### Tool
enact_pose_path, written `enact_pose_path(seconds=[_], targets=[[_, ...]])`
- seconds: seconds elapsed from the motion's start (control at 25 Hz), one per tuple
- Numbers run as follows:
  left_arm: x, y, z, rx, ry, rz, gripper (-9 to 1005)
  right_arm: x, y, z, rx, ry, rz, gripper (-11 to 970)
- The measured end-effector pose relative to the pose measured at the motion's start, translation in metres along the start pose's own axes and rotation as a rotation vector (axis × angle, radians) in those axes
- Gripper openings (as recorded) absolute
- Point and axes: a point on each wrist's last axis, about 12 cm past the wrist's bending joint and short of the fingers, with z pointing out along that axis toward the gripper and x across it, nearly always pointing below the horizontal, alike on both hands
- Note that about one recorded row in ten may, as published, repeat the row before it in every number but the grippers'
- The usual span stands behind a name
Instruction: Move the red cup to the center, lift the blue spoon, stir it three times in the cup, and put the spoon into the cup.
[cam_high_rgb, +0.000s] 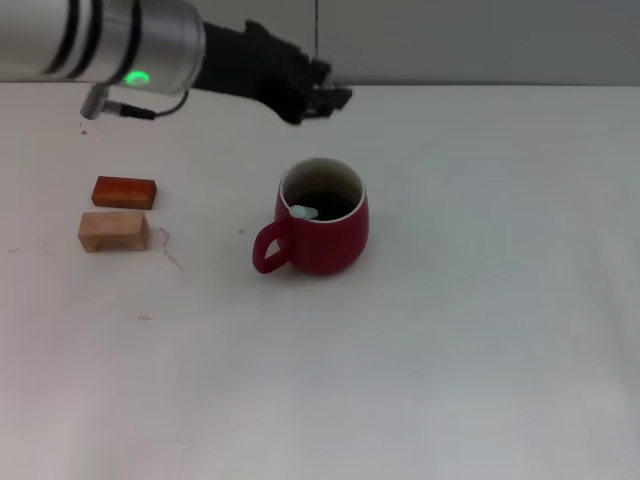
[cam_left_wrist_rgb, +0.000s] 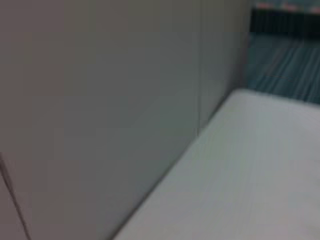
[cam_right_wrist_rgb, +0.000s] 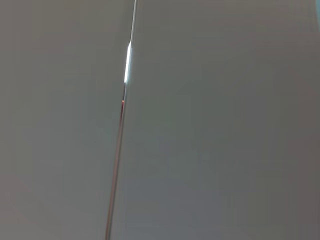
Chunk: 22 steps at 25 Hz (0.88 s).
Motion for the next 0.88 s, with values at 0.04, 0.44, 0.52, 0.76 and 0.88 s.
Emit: enact_pose_path(seconds=[0.04, 0.44, 0.52, 0.76, 0.88], targets=[[0.002, 0.008, -0.011, -0.004, -0.098, -0.04, 356, 0.0, -0.001, 0.0, 0.003, 0.001, 0.0, 576], [0.082, 0.065, -0.067, -0.213, -0.75, -0.361, 355, 0.0, -0.008, 0.0, 0.038, 0.004, -0.013, 576], [0.103, 0.071, -0.07, -0.292, -0.825, -0.405, 355, 0.0, -0.009, 0.002, 0.042, 0.0, -0.019, 576], [0.16, 0.07, -0.067, -0.637, -0.952, -0.402, 353, -0.002, -0.014, 0.007, 0.067, -0.006, -0.036, 575], [0.182, 0.065, -0.062, -0.812, -0.933, -0.37, 349, -0.002, -0.017, 0.01, 0.083, -0.007, -0.046, 575]])
